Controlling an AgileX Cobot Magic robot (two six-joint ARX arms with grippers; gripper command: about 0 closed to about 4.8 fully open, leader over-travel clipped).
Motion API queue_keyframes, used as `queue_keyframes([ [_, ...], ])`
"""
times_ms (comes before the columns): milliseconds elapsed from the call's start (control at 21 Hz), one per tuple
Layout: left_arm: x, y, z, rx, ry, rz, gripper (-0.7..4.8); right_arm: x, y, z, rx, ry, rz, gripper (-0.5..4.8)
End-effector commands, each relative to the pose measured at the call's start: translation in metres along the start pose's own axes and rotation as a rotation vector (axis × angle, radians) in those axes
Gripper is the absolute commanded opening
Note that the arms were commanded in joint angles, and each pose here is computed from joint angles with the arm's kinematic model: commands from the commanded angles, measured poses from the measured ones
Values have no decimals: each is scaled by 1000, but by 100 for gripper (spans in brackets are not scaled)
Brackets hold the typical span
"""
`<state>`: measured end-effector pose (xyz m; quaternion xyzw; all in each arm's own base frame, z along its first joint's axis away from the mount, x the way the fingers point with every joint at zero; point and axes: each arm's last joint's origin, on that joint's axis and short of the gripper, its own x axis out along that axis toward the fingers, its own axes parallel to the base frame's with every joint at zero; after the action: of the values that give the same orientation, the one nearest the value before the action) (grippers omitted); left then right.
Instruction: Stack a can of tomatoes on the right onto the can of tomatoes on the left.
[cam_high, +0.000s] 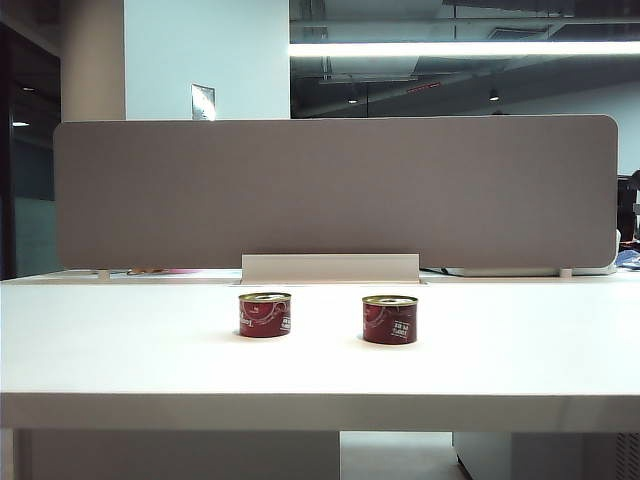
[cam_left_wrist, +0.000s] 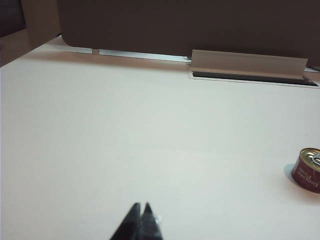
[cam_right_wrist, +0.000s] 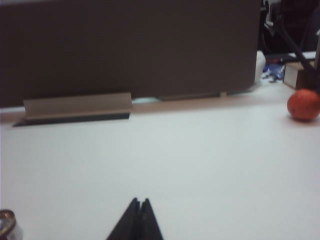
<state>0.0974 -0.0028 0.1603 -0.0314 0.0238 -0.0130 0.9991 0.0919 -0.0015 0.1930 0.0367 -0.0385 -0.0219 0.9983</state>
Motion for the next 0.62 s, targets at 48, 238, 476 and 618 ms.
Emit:
queue_keyframes([
  [48, 0, 0, 1, 4, -7, 1, -6, 0, 1, 15, 6, 28, 1, -2],
  [238, 0, 0, 1, 4, -6, 1, -6, 5, 3, 38, 4, 66, 8, -1],
  [476, 0, 0, 1, 4, -6, 1, -6, 25, 7, 58, 3, 136, 39, -1],
  [618, 0, 0, 1, 4, -6, 1, -6, 43, 10, 70, 5, 193, 72, -2],
])
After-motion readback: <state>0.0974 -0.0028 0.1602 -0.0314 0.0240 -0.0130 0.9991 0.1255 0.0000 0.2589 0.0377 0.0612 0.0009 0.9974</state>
